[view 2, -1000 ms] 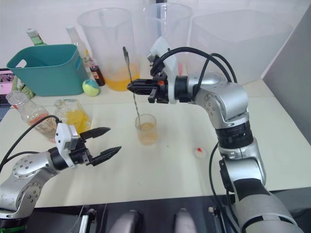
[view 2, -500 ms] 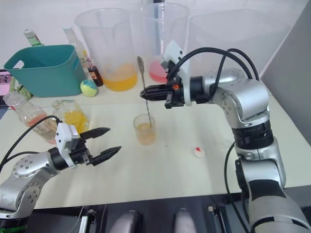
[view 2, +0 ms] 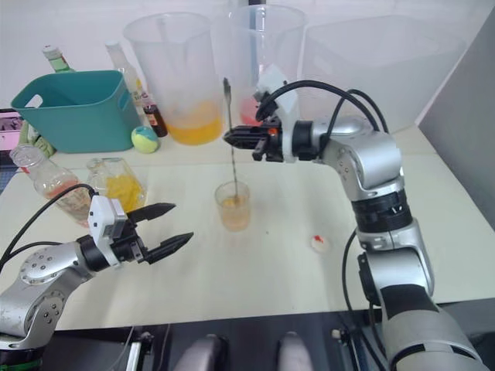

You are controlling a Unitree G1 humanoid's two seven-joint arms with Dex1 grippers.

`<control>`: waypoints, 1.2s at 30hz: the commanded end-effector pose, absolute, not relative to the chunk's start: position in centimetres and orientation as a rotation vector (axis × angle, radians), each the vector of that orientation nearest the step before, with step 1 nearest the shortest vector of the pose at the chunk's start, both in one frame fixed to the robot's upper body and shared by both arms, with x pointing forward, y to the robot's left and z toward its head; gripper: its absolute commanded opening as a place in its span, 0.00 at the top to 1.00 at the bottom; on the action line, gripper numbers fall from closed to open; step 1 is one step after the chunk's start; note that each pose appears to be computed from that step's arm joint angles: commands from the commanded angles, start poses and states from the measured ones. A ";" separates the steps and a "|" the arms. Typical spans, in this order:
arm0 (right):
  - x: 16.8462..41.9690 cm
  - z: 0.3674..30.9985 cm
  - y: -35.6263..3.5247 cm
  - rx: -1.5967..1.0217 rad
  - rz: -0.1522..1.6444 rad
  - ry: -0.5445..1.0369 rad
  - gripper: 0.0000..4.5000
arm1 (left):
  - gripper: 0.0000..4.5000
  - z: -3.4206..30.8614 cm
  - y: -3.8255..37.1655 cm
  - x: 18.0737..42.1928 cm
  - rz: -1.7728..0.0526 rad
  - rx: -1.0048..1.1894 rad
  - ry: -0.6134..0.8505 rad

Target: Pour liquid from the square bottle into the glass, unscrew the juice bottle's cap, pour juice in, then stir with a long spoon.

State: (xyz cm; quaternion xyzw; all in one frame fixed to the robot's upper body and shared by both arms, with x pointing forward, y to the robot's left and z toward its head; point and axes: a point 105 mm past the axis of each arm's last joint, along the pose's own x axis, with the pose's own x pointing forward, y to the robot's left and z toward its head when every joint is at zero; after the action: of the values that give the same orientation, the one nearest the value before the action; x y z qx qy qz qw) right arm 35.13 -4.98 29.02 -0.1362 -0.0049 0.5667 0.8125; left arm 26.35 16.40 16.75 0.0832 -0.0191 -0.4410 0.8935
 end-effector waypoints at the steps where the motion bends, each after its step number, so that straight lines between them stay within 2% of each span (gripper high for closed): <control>1: 32.9 31.2 -4.8 -0.306 1.290 -0.079 1.00 | 0.01 18.1 16.2 26.0 -0.922 0.194 -0.089; 4: 31.4 31.6 -4.1 -0.277 1.360 -0.083 1.00 | 0.01 18.1 16.2 26.0 -0.922 0.192 -0.090; 7: 31.2 31.6 -3.6 -0.256 1.368 -0.085 1.00 | 0.01 18.1 16.2 26.0 -0.921 0.192 -0.090; 13: 33.8 30.8 -3.3 -0.227 1.239 -0.107 1.00 | 0.01 18.2 16.1 26.1 -0.924 0.189 -0.094; 18: 34.1 31.0 -4.5 -0.252 1.217 -0.106 1.00 | 0.01 18.2 16.1 26.1 -0.922 0.191 -0.095; 23: 32.9 33.6 -5.6 -0.192 1.247 -0.144 1.00 | 0.01 18.0 16.1 26.1 -0.924 0.186 -0.092; 25: 32.0 35.5 -6.2 -0.082 1.276 -0.174 1.00 | 0.01 18.0 16.1 26.1 -0.925 0.185 -0.091; 28: 31.3 36.7 -6.9 -0.012 1.284 -0.177 1.00 | 0.01 18.0 16.1 26.1 -0.926 0.184 -0.092; 32: 31.3 37.6 -8.9 0.169 1.250 -0.055 1.00 | 0.01 17.9 16.2 26.0 -0.928 0.183 -0.090; 36: 30.6 36.5 -9.7 0.262 1.265 0.161 1.00 | 0.01 17.8 16.3 25.9 -0.929 0.185 -0.087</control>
State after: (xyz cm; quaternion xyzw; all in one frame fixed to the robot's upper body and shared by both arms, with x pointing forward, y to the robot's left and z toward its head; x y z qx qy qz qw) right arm 31.61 -9.47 35.83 0.1178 0.0658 0.5773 0.8053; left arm 26.27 16.34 16.76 0.0821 -0.0191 -0.4442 0.8920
